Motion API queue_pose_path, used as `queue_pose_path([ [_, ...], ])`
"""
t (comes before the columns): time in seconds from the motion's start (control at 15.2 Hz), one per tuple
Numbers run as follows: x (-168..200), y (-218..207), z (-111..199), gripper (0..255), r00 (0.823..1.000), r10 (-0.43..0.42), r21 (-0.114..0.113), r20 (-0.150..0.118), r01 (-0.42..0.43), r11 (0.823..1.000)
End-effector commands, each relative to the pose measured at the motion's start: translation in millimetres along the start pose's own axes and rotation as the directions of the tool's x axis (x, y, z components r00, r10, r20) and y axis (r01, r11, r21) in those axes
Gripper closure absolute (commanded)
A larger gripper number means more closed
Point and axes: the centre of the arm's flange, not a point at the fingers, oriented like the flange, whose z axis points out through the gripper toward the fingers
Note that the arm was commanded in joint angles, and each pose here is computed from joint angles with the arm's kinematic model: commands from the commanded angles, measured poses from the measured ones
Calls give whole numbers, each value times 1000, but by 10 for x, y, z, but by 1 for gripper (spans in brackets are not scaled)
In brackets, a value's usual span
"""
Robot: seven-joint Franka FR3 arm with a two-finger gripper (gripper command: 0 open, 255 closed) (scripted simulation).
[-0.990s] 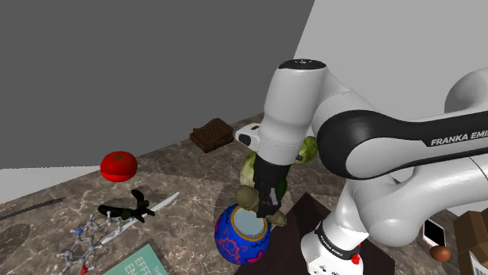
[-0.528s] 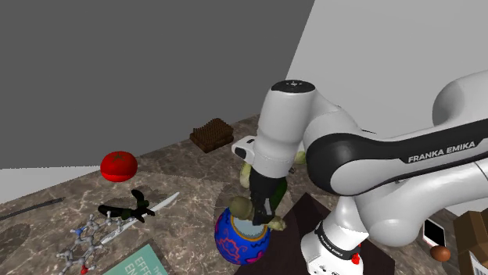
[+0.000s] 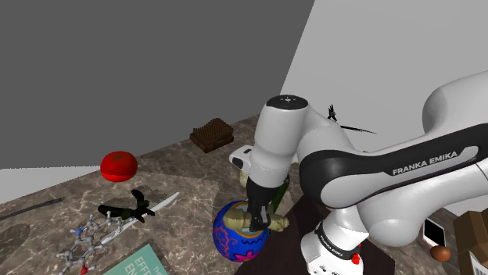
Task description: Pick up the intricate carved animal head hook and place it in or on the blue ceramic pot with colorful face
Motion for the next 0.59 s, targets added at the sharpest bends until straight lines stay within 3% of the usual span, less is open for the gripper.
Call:
queue_pose_path([
  [0.0,-2,1,7,255,1000,0,0,1,0,1000],
  [0.2,-2,1,7,255,1000,0,0,1,0,1000],
  [0.26,-1,1,7,0,1000,0,0,1,0,1000],
  [0.53,0,1,7,0,1000,0,0,1,0,1000],
])
